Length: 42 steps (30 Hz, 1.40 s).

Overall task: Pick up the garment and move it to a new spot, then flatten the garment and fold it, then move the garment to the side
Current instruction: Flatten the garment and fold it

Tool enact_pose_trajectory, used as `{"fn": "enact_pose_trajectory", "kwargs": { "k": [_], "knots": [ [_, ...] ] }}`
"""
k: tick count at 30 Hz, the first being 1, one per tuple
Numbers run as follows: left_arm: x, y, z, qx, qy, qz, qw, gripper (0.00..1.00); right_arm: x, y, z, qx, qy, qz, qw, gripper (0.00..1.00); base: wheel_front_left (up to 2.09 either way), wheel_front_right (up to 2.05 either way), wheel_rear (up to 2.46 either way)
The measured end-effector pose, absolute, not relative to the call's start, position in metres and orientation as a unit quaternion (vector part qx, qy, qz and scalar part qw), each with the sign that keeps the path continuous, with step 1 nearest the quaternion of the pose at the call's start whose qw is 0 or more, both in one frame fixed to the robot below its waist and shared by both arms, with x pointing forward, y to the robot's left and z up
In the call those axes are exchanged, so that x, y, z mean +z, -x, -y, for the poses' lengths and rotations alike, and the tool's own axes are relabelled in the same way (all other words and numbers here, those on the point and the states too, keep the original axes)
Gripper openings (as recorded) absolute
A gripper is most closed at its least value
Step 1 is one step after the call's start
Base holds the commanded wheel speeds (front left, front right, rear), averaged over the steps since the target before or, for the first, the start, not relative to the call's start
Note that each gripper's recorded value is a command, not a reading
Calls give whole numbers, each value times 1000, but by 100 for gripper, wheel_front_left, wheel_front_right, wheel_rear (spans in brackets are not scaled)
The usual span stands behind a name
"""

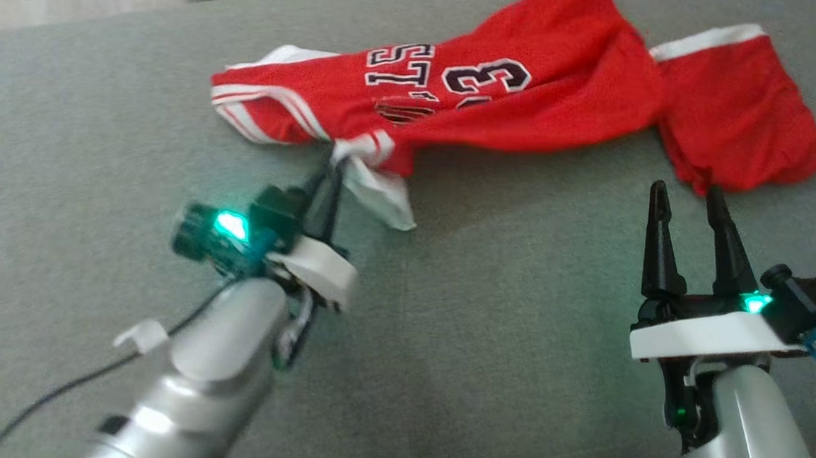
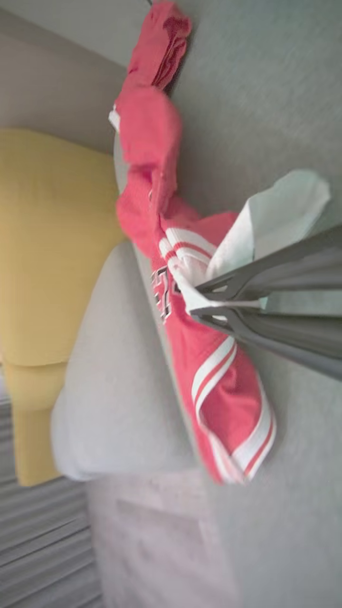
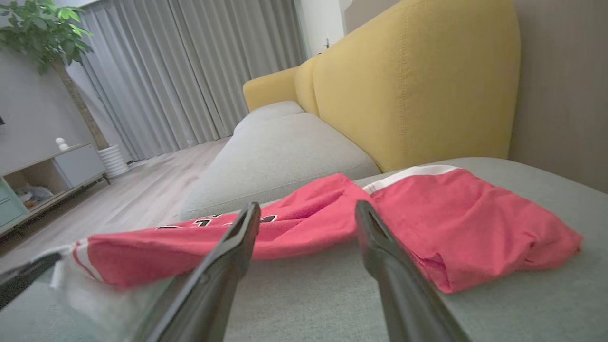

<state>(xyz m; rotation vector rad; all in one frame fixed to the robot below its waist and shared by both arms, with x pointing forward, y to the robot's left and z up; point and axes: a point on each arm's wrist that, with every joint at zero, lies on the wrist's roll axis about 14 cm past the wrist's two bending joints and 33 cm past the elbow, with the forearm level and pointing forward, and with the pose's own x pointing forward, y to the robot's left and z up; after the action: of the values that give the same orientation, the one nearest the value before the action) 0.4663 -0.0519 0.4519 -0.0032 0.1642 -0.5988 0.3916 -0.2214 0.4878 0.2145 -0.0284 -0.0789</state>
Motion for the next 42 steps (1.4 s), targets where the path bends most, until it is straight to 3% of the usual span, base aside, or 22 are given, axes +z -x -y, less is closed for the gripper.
{"fn": "enact_pose_trajectory", "kwargs": {
  "k": [6, 11, 16, 17, 24, 25, 26, 33, 39, 42],
  "knots": [
    [514, -499, -11, -263, -117, 36, 957, 0, 492, -401, 198, -5, -116, 20, 993, 100, 0, 0, 0],
    [534, -491, -35, -300, -258, 70, 916, 0, 494, -408, 178, 23, -121, 21, 992, 100, 0, 0, 0],
    [485, -445, -40, -381, -380, 1, 843, 0, 493, -409, 165, 40, -130, 17, 991, 100, 0, 0, 0],
    [485, -445, -40, -381, -380, 1, 843, 0, 493, -409, 165, 40, -130, 17, 991, 100, 0, 0, 0],
    [379, -328, -38, -477, -383, -185, 769, 3, 490, -407, 161, 44, -135, 11, 990, 100, 0, 0, 0],
    [373, -321, -41, -475, -379, -204, 767, 95, 490, -406, 161, 44, -135, 11, 990, 100, 0, 0, 0],
    [370, -317, -42, -471, -378, -214, 768, 100, 489, -406, 160, 45, -135, 10, 990, 100, 0, 0, 0],
    [414, -351, -33, -397, -306, -160, 851, 100, 490, -406, 156, 52, -135, 10, 989, 100, 0, 0, 0],
    [490, -399, -52, -272, -149, -60, 949, 100, 493, -406, 152, 58, -135, 13, 989, 100, 0, 0, 0],
    [515, -411, -73, -209, -90, -16, 974, 100, 493, -404, 149, 61, -134, 12, 989, 100, 0, 0, 0]
  ]
}}
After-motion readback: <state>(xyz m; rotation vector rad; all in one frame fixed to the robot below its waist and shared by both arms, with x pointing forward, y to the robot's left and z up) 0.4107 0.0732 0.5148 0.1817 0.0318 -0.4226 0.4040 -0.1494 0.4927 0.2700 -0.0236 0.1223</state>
